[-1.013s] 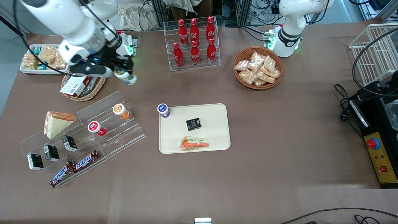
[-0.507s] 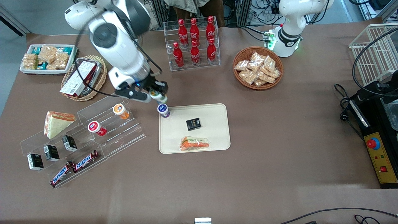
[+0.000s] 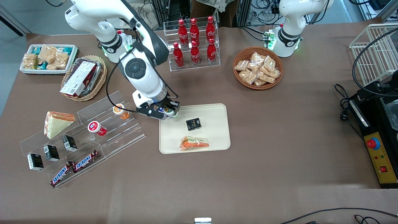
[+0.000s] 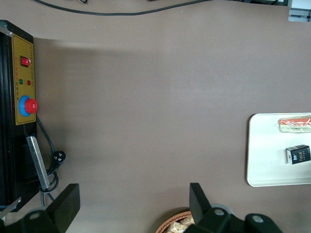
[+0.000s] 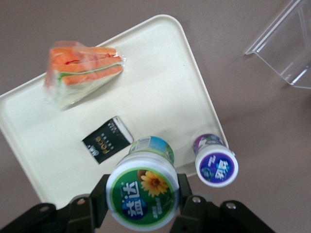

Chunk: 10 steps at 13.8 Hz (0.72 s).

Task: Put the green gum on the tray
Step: 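Lower the green gum bottle onto the tray beside the black packet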

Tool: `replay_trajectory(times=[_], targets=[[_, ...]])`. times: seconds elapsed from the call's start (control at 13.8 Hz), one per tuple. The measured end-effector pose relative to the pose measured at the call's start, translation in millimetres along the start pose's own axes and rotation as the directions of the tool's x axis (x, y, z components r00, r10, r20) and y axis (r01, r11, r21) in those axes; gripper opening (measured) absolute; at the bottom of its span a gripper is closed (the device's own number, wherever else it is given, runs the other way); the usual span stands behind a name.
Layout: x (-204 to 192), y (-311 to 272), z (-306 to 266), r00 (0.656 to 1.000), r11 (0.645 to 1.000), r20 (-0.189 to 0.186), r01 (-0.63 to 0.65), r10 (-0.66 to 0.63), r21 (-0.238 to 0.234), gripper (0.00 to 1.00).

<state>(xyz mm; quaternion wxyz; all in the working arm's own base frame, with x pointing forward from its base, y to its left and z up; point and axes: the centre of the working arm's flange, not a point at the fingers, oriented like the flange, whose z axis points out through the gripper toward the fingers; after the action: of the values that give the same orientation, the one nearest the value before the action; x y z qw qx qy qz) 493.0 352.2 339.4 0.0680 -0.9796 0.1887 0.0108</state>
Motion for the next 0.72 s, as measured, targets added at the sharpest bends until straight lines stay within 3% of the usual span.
replay_trajectory(times=[0.72], targets=[[9.5,8.1,74.9,1.000,1.000,-0.020,-0.016,0.016,-0.003,0.59]])
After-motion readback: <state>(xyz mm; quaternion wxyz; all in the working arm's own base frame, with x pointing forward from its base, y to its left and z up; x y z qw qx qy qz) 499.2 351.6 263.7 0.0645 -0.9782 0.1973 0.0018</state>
